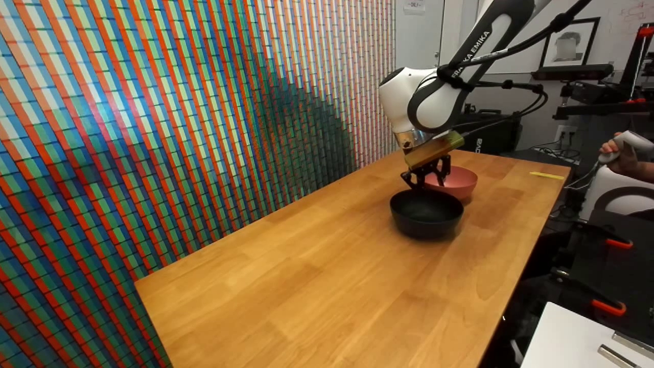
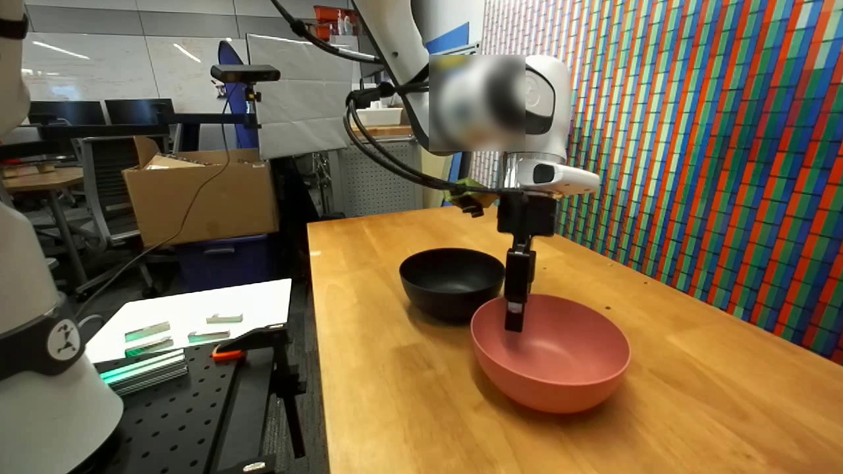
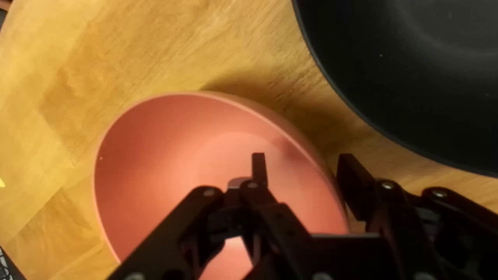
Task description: Stack the brown bowl on top of the black one.
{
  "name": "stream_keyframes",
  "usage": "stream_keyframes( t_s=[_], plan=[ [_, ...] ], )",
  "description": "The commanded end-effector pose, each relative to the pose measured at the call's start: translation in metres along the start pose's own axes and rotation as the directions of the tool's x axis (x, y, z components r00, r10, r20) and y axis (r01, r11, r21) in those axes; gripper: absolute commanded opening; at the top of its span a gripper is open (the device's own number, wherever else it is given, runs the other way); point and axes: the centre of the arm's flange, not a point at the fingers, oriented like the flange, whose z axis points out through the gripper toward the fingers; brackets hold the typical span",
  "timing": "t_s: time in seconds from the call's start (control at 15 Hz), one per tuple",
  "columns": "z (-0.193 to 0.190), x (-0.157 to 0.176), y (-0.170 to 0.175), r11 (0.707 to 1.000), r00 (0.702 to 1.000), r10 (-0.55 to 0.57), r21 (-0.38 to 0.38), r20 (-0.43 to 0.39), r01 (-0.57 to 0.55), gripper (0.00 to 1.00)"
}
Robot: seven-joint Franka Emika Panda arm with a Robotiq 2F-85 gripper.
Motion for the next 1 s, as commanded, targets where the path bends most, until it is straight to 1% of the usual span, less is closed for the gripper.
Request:
stream_keyframes(
  t_s=[0.0,0.13,0.27,0.33,0.47,0.67,0.8,0.93],
  plan=[
    [0.008,-0.002,0.006,1.000,0.999,0.030,-0.009,-0.019,-0.030,0.19],
    [0.010,-0.001,0.008,0.999,0.999,0.034,-0.014,-0.015,-0.034,0.06],
    [0.011,-0.001,0.009,0.999,0.999,0.036,-0.019,-0.014,-0.037,0.01],
    [0.011,0.000,0.010,0.999,0.999,0.036,-0.022,-0.012,-0.036,0.00],
    [0.008,0.001,0.012,0.999,0.999,0.035,-0.021,-0.009,-0.035,0.05],
    [-0.003,0.000,0.013,1.000,1.000,0.024,-0.012,-0.017,-0.024,0.05],
    [-0.018,0.000,0.015,1.000,0.999,0.019,0.007,-0.028,-0.019,0.05],
    [-0.042,-0.001,0.019,0.999,0.999,0.006,0.037,-0.039,-0.004,0.05]
  ],
)
